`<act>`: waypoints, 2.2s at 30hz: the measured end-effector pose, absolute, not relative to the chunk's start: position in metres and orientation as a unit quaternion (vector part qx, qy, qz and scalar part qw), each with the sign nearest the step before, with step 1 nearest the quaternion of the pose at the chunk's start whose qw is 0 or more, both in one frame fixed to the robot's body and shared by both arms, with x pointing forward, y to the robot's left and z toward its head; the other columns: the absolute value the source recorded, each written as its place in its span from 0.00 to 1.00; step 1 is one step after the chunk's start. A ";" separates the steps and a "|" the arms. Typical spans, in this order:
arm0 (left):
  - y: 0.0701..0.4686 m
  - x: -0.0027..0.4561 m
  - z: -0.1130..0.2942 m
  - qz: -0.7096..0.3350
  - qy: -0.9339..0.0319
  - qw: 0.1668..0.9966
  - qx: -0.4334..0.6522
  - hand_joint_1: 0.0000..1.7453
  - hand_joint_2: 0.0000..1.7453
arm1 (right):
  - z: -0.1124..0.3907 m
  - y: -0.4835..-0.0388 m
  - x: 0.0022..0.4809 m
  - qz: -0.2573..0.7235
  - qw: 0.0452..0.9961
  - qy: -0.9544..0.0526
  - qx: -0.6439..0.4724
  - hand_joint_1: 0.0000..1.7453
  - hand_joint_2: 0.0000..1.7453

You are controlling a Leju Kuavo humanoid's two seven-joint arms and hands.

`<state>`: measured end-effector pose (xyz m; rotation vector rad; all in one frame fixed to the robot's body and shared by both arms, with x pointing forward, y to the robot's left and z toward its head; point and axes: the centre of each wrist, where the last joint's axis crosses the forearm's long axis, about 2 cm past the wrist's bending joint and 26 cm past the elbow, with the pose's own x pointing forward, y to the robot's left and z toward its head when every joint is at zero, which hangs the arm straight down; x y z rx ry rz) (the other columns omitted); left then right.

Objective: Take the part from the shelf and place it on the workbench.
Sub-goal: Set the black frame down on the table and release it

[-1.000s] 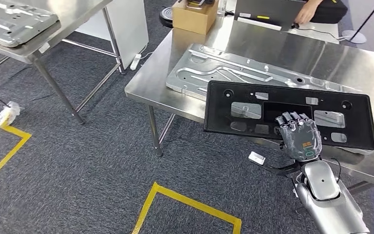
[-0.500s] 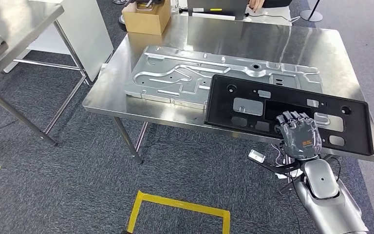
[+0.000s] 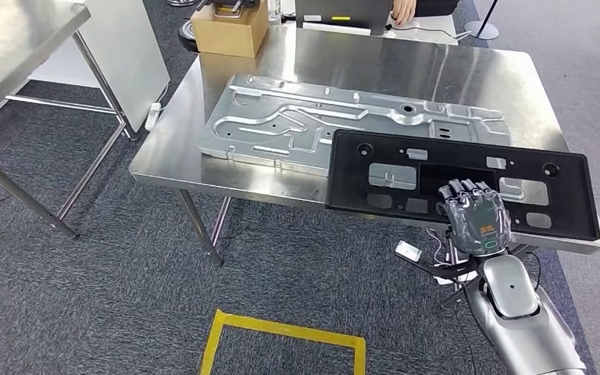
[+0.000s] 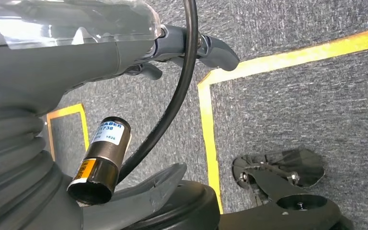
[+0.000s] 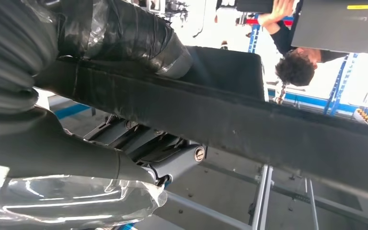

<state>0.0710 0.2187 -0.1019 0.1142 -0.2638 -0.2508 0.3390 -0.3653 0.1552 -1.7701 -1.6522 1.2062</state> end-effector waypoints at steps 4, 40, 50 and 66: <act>0.218 0.071 -0.102 -0.123 -0.131 0.982 0.056 0.00 1.00 | 0.155 -0.364 0.340 0.434 0.217 -0.597 -0.638 0.99 1.00; 0.214 0.064 -0.102 -0.114 -0.118 0.985 0.047 0.00 1.00 | 0.144 -0.356 0.339 0.432 0.235 -0.606 -0.625 0.99 1.00; 0.215 0.061 -0.103 -0.113 -0.116 0.986 0.050 0.00 1.00 | 0.141 -0.355 0.336 0.435 0.237 -0.605 -0.623 0.99 1.00; 0.212 0.058 -0.103 -0.109 -0.112 0.987 0.047 0.00 1.00 | 0.139 -0.354 0.334 0.437 0.238 -0.604 -0.622 0.99 1.00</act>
